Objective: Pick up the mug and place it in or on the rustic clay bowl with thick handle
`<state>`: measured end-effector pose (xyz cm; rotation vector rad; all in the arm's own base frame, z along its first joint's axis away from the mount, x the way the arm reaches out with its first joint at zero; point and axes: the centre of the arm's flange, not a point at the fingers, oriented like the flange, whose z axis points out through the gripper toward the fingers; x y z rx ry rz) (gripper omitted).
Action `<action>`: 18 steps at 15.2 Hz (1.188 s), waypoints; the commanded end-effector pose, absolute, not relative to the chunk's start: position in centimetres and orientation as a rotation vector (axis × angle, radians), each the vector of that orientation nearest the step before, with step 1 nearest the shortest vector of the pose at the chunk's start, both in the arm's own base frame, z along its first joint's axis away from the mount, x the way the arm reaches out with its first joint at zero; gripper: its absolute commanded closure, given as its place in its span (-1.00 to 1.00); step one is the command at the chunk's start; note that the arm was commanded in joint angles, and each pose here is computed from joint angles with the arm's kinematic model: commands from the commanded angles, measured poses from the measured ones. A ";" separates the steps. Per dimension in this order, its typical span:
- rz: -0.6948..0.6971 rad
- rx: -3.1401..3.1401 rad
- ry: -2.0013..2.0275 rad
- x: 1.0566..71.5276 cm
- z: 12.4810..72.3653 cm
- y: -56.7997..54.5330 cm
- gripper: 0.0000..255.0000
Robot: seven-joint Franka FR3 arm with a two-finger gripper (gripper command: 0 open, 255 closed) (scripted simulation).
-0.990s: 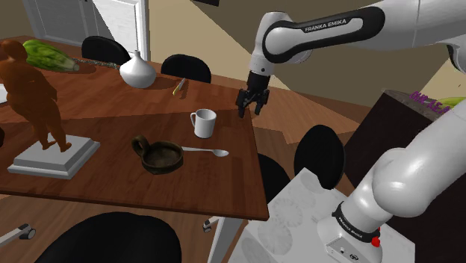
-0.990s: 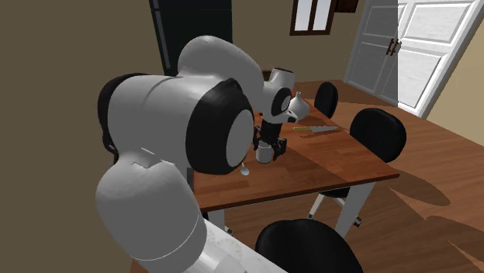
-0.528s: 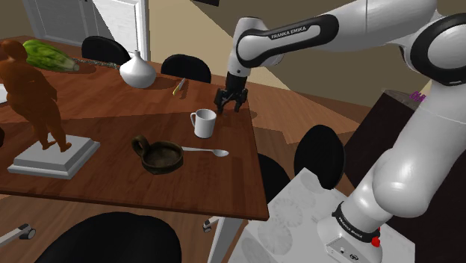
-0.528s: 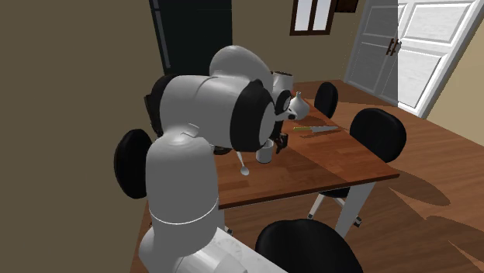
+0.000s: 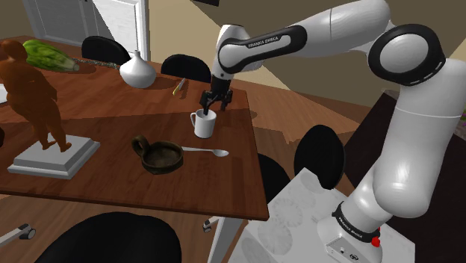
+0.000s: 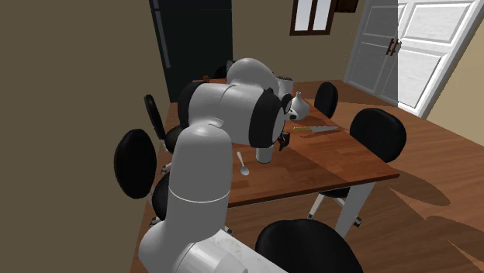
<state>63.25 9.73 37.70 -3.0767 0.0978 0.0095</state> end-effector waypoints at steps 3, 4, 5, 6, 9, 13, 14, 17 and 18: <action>0.008 -3.077 0.097 63.5 35.6 10.0 -1.00; 0.008 -3.077 0.097 63.5 35.1 10.0 -1.00; 0.008 -3.077 0.097 63.5 34.8 10.0 -1.00; 0.008 -3.077 0.097 63.5 34.8 10.0 -1.00; 0.008 -3.077 0.097 63.5 34.8 10.0 -1.00; 0.008 -3.077 0.097 63.5 34.8 10.0 1.00; 0.008 -3.077 0.097 63.5 34.8 10.0 1.00; 0.008 -3.077 0.097 63.5 34.8 10.0 1.00; 0.008 -3.077 0.097 63.5 34.8 10.0 1.00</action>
